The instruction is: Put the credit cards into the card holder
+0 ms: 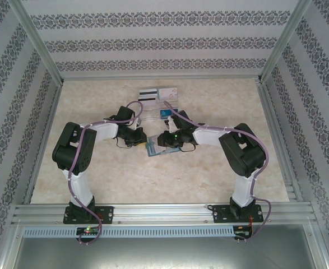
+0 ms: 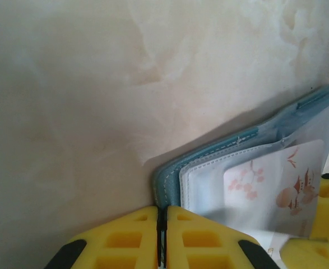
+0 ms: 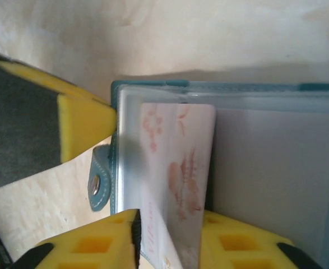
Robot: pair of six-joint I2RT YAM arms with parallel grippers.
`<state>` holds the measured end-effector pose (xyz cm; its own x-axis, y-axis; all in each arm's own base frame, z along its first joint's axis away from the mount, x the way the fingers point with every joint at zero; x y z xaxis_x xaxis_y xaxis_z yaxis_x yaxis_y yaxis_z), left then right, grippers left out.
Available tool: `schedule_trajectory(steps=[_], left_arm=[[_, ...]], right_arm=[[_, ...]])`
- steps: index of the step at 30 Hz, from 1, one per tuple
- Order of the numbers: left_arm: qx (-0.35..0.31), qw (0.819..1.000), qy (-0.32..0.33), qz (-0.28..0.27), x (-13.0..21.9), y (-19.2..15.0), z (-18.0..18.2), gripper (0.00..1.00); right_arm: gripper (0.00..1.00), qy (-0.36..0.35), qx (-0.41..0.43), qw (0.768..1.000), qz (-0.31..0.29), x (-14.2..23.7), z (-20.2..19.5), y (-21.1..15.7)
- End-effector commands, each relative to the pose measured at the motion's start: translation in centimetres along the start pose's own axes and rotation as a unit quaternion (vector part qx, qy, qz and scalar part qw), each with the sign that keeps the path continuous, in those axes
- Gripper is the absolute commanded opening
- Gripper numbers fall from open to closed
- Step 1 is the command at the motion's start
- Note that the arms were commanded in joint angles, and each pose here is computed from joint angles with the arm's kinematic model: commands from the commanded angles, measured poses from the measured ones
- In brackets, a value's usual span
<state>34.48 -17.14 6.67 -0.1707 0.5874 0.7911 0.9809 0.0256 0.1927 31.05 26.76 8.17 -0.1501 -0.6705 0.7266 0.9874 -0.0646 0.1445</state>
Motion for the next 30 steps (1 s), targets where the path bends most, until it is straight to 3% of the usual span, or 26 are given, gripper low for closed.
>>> schedule_trajectory(steps=[1,16,30], left_arm=[[-0.028,0.999,-0.016,0.023,-2.2,-1.2,-1.3,0.10],[-0.032,0.999,-0.015,0.021,-1.9,-1.0,-1.5,0.10],[-0.032,0.999,-0.016,0.022,-1.9,-0.8,-1.6,0.10]], right_arm=[[0.37,-0.062,0.023,0.998,0.004,1.4,-0.9,-0.7],[0.38,-0.074,0.049,0.996,-0.012,4.0,-0.2,0.8],[0.38,-0.077,0.031,0.996,0.009,2.7,-0.8,0.9]])
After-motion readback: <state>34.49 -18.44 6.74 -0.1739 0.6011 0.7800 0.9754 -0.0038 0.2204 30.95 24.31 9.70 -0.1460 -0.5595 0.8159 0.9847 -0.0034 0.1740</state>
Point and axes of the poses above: each hand's point on the last joint's axis, 136 mm out from that joint toward the fingers, its own x axis back along the fingers, its own z axis along the line the jaws close on, y = z × x, the point moved 6 cm from there along x, back along the fingers, and after that the axes turned 9 degrees about -x, right-handed, at the moved point
